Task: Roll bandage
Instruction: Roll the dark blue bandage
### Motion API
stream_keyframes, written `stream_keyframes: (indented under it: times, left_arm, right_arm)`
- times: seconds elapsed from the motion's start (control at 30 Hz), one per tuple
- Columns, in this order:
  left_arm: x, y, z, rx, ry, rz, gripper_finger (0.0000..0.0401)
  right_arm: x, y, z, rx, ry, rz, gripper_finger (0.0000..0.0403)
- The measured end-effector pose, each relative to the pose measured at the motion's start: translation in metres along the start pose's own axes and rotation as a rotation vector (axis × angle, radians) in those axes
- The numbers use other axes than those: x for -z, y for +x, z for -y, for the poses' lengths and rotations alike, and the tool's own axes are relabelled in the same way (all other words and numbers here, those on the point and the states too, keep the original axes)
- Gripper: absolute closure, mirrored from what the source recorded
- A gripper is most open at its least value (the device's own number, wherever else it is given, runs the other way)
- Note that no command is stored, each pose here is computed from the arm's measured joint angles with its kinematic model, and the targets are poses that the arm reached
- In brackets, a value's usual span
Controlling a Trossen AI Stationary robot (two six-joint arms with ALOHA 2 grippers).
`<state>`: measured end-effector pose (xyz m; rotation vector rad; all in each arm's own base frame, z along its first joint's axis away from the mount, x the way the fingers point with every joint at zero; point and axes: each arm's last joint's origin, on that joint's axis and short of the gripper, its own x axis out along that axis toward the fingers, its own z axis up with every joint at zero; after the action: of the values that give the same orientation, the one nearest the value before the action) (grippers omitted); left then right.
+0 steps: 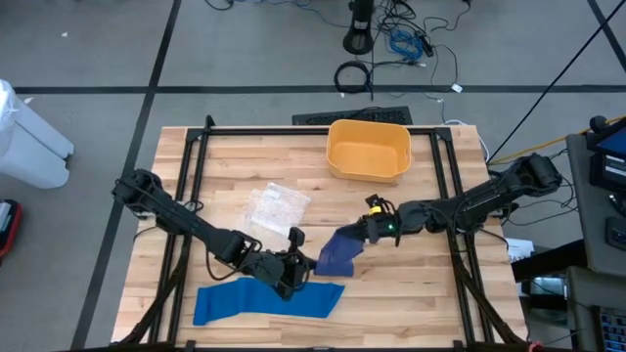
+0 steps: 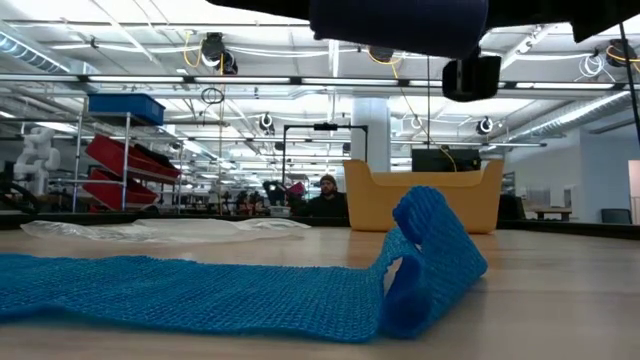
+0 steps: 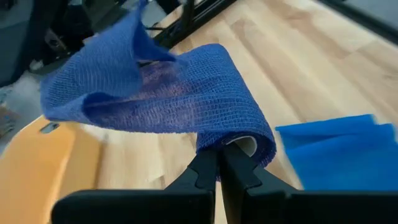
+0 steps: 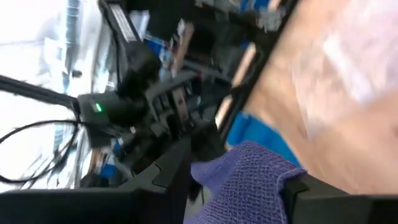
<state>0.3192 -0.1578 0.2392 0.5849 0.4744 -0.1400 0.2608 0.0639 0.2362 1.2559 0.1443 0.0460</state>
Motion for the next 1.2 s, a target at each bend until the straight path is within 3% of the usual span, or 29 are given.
stream_keyframes:
  times: [0.2,0.33,0.47,0.6,0.67,0.83,1.0,1.07,1.2]
  left_arm:
    - [-0.002,0.000,0.003,0.096,0.035,0.041,0.0396]
    - [-0.002,-0.001,0.005,0.135,0.035,0.057,0.0396]
    - [-0.003,-0.001,0.006,0.196,0.031,0.081,0.0396]
    - [-0.004,-0.001,0.006,0.205,0.026,0.097,0.0396]
    - [-0.006,-0.002,0.008,0.208,0.022,0.107,0.0396]
    - [-0.010,-0.005,0.012,0.229,0.044,0.146,0.0396]
    - [-0.014,-0.005,0.011,0.228,0.041,0.197,0.0396]
    - [-0.014,-0.005,0.012,0.228,0.042,0.196,0.0396]
    - [-0.014,-0.005,0.011,0.227,0.037,0.195,0.0396]
  right_arm:
    - [-0.013,0.000,0.012,0.015,0.203,-0.326,0.0268]
    - [-0.022,0.000,0.015,0.015,0.298,-0.398,0.0268]
    - [-0.037,0.000,0.015,-0.027,0.249,-0.340,0.0268]
    - [-0.042,0.001,0.017,-0.004,0.161,-0.191,0.0268]
    - [-0.032,0.001,0.020,0.054,0.192,-0.240,0.0268]
    - [-0.019,-0.004,0.028,0.141,0.338,-0.529,0.0268]
    - [-0.017,-0.006,0.018,0.018,0.342,-0.731,0.0268]
    - [-0.019,-0.006,0.020,0.022,0.338,-0.739,0.0268]
    - [-0.023,-0.004,0.022,0.021,0.224,-0.588,0.0268]
